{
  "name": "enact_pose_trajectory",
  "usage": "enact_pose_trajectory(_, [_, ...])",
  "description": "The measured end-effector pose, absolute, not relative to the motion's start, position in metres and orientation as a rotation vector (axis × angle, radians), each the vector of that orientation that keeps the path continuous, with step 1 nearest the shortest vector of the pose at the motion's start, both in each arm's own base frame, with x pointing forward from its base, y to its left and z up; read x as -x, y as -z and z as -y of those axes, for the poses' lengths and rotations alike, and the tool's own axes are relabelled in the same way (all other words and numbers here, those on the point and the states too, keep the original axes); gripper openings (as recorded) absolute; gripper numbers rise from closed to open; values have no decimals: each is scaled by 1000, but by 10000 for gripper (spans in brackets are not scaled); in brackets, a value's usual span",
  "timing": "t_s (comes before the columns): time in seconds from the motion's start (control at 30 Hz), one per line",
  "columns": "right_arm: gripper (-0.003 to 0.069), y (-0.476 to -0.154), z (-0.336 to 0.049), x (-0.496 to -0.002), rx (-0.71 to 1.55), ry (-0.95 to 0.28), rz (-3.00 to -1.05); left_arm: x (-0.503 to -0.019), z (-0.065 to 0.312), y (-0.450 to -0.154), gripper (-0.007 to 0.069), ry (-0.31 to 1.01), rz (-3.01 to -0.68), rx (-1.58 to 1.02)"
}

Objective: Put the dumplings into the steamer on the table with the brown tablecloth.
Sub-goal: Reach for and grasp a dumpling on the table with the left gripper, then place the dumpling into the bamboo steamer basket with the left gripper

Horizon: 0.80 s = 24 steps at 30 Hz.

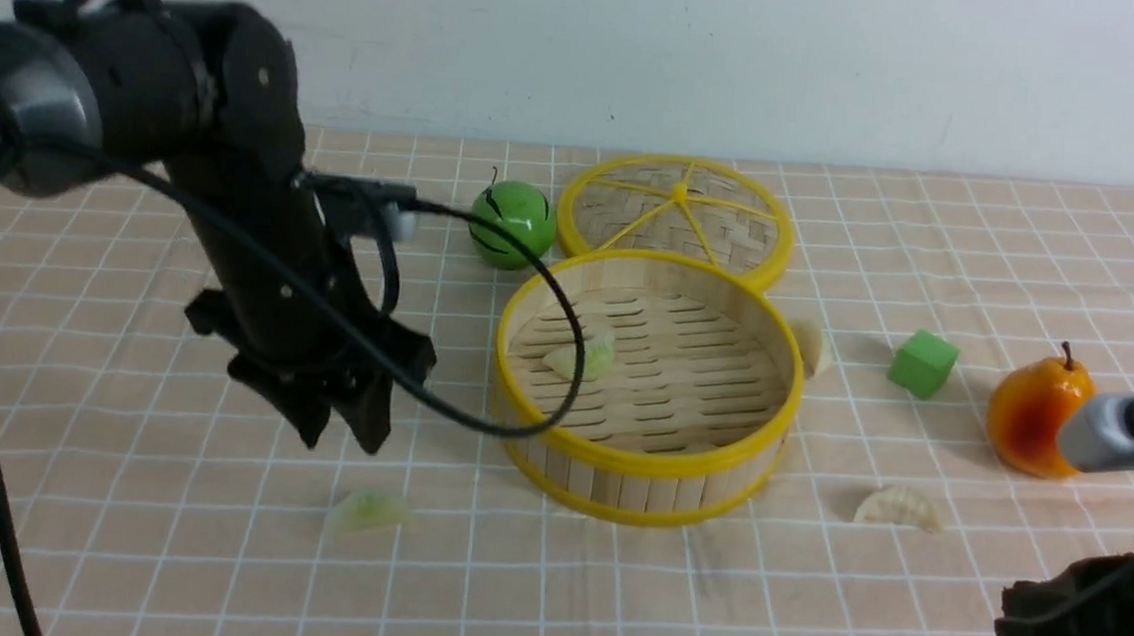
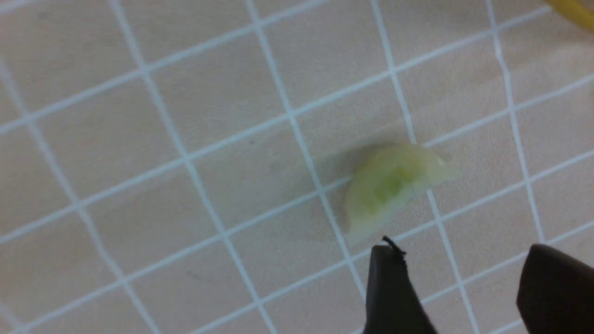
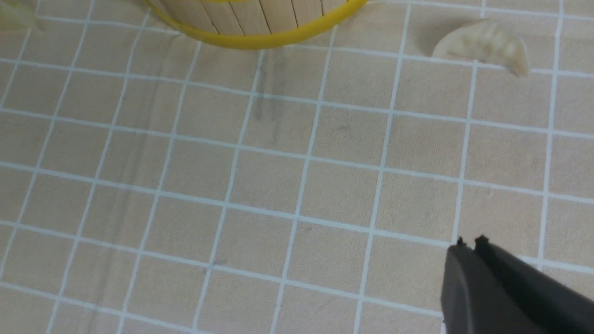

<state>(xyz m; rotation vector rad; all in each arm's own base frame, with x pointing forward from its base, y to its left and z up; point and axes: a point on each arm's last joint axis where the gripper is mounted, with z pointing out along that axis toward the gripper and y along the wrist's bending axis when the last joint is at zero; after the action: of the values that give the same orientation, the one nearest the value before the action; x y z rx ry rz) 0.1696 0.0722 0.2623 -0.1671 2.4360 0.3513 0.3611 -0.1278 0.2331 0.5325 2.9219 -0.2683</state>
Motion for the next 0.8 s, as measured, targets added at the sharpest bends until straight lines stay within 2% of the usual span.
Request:
enact_pose_trajectory(0.17, [3, -263, -72, -170, 165, -355, -2428, -364, 137, -212, 397, 235, -2818, -745])
enact_pose_trajectory(0.3, [3, -263, -73, -171, 161, -359, -2422, -372, 137, -192, 386, 193, -2806, -809])
enact_pose_trajectory(0.43, [3, -263, -73, -171, 161, -360, -2421, -370, 137, -174, 316, 205, -2891, -865])
enact_pose_trajectory(0.5, [5, -264, -73, -171, 161, -361, -2416, -368, 136, -165, 240, 195, -2940, -893])
enact_pose_trajectory(0.57, [7, -264, -73, -171, 163, -358, -2414, -369, 136, -163, 185, 193, -2948, -888])
enact_pose_trajectory(0.7, [8, -264, -73, -171, 166, -354, -2409, -368, 136, -165, 182, 203, -2963, -831])
enact_pose_trajectory(0.8, [10, -264, -73, -171, 166, -354, -2409, -364, 138, -180, 182, 255, -2955, -756])
